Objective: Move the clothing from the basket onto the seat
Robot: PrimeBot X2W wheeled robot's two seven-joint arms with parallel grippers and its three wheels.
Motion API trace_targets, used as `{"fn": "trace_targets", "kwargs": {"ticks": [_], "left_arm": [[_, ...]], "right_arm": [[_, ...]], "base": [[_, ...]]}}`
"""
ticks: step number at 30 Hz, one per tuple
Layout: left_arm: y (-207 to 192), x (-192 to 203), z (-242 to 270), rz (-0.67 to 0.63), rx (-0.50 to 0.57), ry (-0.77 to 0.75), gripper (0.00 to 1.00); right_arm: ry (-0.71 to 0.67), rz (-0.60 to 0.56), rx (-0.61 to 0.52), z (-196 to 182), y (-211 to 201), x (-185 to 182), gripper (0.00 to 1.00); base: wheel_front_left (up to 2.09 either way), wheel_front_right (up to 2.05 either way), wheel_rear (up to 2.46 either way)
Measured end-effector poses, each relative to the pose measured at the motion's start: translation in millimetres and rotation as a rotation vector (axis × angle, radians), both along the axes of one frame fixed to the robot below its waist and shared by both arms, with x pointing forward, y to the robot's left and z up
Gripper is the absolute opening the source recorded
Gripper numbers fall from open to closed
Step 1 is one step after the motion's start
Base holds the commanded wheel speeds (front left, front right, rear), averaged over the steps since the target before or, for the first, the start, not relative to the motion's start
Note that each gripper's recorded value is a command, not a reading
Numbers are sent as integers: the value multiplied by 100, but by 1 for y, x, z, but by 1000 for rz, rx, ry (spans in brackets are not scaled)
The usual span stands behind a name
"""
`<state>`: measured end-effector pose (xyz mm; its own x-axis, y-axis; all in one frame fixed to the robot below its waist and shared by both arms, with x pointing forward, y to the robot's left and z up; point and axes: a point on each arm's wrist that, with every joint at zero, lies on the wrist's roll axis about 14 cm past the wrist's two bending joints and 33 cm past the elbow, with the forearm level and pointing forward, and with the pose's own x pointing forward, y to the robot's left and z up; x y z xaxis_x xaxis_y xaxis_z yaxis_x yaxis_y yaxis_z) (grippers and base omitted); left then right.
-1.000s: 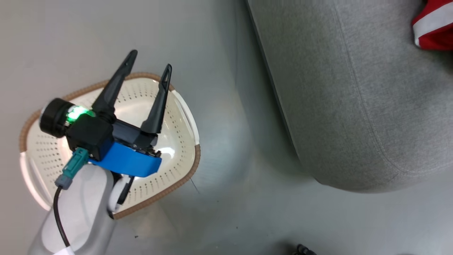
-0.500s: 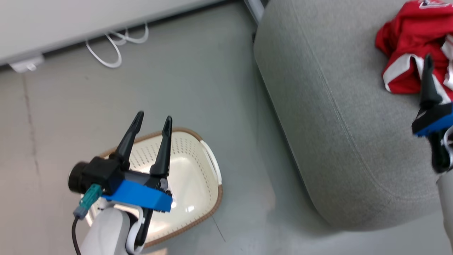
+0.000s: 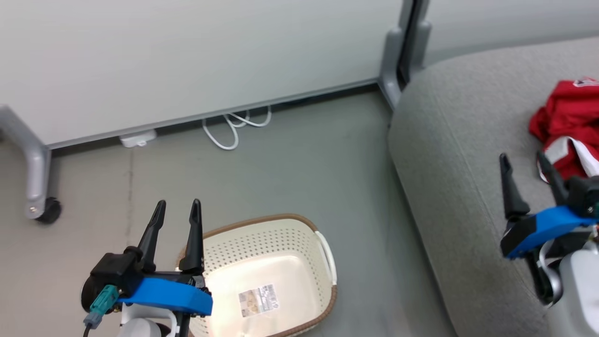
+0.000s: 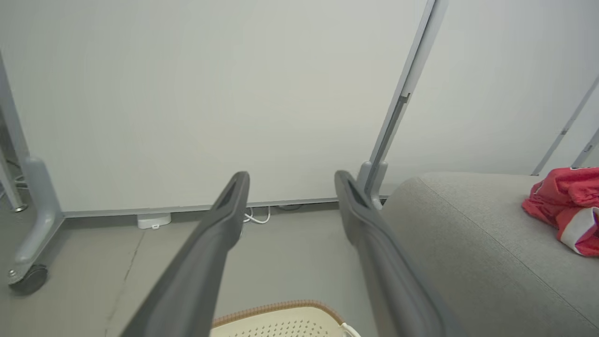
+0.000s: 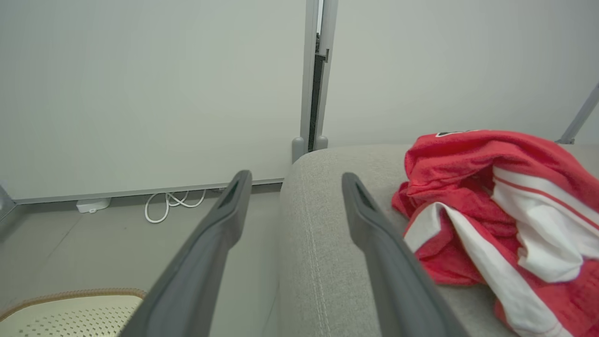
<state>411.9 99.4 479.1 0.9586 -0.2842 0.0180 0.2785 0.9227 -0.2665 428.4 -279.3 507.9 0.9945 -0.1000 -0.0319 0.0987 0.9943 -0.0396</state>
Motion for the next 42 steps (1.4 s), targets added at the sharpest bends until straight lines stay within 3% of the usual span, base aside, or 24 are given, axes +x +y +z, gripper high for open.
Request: {"fn": "trace_targets", "kwargs": {"ticks": [9,15,42], "left_arm": [[51,-22,-5,150,8,28,100],[70,-31,-6,206,13,36,100],[76,-39,-24,207,26,97,100]], "right_arm": [[-25,151,32,5,74,-11,100],[-38,191,55,10,97,-22,100],[-11,205,84,-1,112,-33,100]], "base": [[0,0,0],[0,0,0],[0,0,0]]}}
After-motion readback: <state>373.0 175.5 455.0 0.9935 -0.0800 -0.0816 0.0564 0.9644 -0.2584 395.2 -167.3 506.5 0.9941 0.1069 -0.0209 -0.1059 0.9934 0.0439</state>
